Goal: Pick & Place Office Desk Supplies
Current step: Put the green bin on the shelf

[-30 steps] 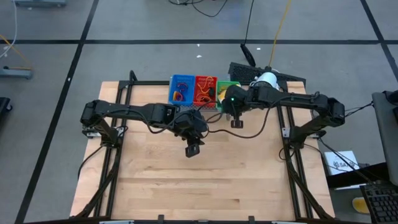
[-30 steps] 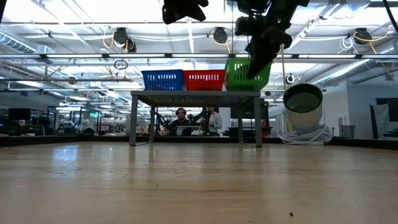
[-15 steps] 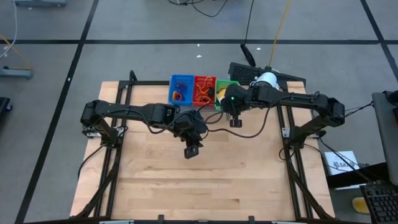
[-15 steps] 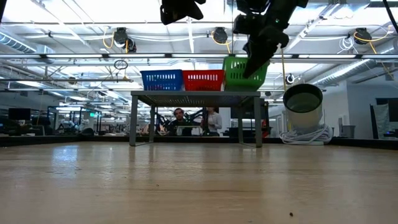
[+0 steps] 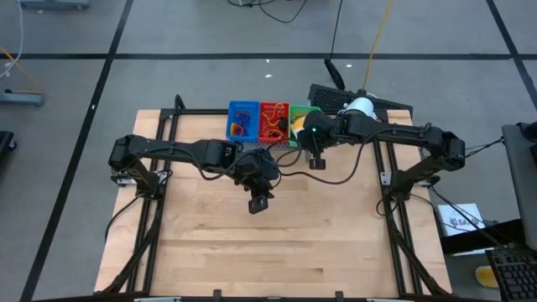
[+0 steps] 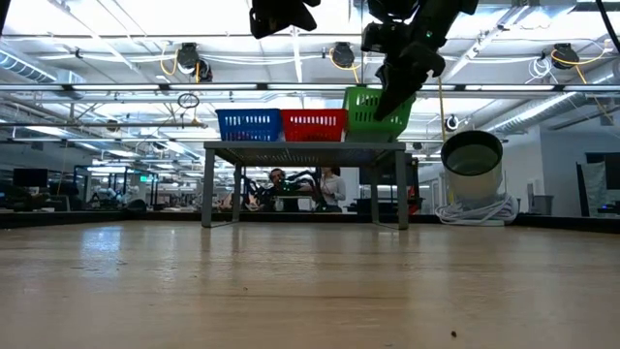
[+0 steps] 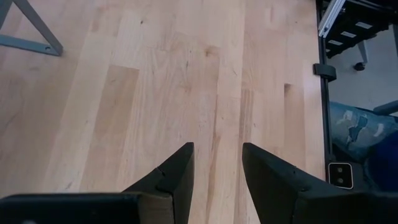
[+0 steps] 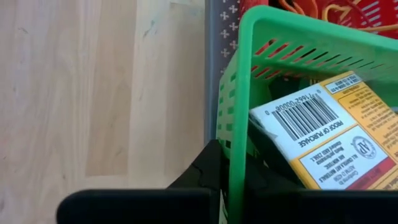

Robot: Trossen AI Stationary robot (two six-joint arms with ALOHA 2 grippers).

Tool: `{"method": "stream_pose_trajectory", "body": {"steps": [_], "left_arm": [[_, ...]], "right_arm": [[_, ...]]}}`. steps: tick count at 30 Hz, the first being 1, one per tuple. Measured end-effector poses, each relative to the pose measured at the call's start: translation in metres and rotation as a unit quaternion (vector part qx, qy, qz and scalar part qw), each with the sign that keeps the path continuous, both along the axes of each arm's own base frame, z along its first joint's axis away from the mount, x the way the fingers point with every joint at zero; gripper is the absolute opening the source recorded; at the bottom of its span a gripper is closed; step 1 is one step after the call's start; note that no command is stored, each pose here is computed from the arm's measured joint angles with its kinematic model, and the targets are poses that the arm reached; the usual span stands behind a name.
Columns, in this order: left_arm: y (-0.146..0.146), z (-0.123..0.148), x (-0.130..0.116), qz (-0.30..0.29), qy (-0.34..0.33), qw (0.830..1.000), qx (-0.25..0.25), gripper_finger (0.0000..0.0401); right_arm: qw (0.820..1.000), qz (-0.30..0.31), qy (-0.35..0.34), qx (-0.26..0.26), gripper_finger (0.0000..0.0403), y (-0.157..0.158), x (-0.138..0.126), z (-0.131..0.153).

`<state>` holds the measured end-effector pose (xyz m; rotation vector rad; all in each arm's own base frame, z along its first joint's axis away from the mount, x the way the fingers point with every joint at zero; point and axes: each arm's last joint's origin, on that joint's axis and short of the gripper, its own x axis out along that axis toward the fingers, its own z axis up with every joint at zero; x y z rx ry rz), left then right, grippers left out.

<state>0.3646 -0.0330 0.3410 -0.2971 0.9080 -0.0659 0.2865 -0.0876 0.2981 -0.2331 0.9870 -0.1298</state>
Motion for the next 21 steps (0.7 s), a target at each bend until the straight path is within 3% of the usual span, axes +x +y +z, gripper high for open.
{"method": "stream_pose_trajectory", "body": {"steps": [21], "left_arm": [[-0.0032,0.0000,-0.0003,-0.004,0.000,1.000,-0.001,0.0145]], "right_arm": [[0.999,0.029,-0.032,0.013,0.0000,-0.0026,0.0068,0.0003]]}}
